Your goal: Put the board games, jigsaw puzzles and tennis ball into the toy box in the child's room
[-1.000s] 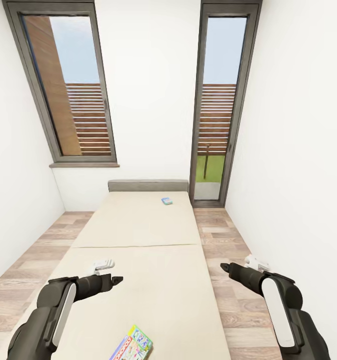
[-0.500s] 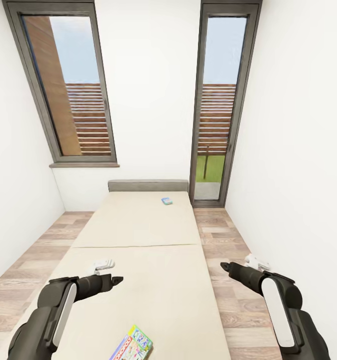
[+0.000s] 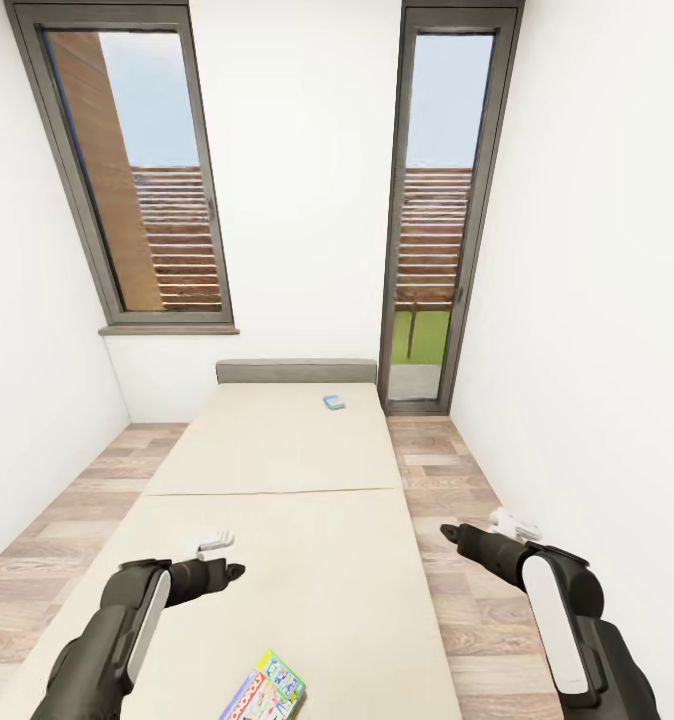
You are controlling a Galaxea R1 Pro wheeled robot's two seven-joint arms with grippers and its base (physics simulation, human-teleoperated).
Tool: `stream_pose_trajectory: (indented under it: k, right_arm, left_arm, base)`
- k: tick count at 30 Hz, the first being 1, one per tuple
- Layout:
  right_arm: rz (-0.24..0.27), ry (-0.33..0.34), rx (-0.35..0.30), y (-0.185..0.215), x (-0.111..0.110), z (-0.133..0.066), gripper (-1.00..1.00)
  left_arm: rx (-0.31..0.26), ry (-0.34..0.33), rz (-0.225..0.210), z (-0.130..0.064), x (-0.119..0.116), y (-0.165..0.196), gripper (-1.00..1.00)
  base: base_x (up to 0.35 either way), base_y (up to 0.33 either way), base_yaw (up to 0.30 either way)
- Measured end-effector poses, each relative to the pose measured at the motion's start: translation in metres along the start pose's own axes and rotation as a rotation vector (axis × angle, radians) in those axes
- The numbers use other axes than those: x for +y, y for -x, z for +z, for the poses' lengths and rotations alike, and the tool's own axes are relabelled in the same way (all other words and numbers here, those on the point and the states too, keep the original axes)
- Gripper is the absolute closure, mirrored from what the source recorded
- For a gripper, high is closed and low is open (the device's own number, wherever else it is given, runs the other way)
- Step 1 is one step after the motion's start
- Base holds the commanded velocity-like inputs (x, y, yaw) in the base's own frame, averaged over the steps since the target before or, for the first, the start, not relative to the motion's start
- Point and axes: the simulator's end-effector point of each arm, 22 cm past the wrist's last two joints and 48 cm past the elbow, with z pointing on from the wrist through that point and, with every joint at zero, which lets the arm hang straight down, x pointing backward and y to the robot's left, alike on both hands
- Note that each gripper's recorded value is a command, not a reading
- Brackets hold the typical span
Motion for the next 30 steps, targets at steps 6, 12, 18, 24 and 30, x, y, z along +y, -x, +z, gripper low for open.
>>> stream_pose_trajectory:
  k: [6,12,18,24,30]
  right_arm:
    - [-0.019,-0.004,0.011,-0.004,0.004,0.001,-1.00]
    - [-0.044,-0.021,0.023,-0.007,0.006,0.001,-1.00]
    - [-0.077,-0.008,0.032,-0.012,0.018,0.002,-1.00]
    - [-0.095,0.002,0.034,-0.014,0.026,0.002,-1.00]
    - [-0.099,-0.002,0.055,-0.018,0.027,0.002,-1.00]
  left_arm:
    - [0.027,0.059,-0.008,0.035,0.014,-0.004,-1.00]
    - [0.014,0.087,-0.005,0.055,0.015,-0.008,-1.00]
    - [-0.029,0.122,-0.006,0.072,-0.002,-0.017,-1.00]
    - [-0.072,0.159,-0.011,0.077,-0.012,-0.014,-1.00]
    - [-0.117,0.143,0.004,0.077,-0.033,0.019,-1.00]
  base:
    - [0.000,0.000,0.000]
    - [0.000,0.000,0.000]
    - [0.000,0.000,0.000]
    - [0.000,0.000,0.000]
    - [0.000,0.000,0.028]
